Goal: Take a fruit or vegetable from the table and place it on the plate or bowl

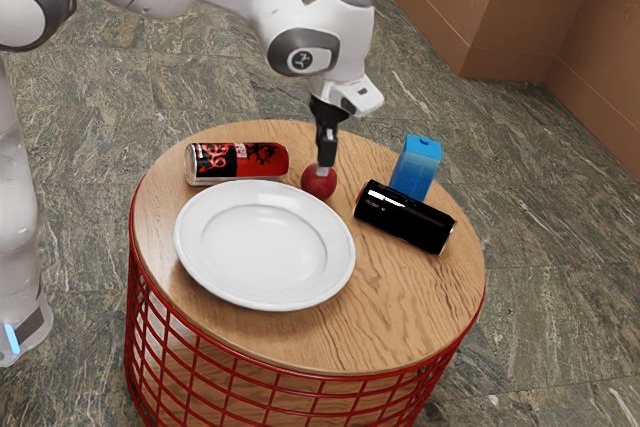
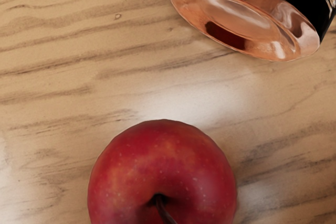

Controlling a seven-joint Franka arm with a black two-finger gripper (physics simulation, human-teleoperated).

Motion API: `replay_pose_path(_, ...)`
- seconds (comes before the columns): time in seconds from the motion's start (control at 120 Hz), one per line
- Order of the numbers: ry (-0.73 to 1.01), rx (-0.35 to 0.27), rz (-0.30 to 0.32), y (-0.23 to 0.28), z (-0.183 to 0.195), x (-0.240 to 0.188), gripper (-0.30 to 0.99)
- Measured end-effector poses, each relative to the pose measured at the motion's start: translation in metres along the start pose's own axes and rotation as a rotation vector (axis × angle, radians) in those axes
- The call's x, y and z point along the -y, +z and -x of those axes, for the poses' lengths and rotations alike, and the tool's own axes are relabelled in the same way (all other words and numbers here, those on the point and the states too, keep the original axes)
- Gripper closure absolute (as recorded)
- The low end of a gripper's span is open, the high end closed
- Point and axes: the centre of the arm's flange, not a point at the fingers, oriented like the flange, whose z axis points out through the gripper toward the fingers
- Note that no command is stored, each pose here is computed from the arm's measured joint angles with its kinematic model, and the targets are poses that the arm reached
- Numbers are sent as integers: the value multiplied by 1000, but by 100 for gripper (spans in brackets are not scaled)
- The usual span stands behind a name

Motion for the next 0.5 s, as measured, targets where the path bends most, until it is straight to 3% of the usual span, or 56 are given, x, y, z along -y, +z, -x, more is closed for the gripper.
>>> replay_pose_path(0.5, 16, 16, 16, 32, -14, 7, 1)
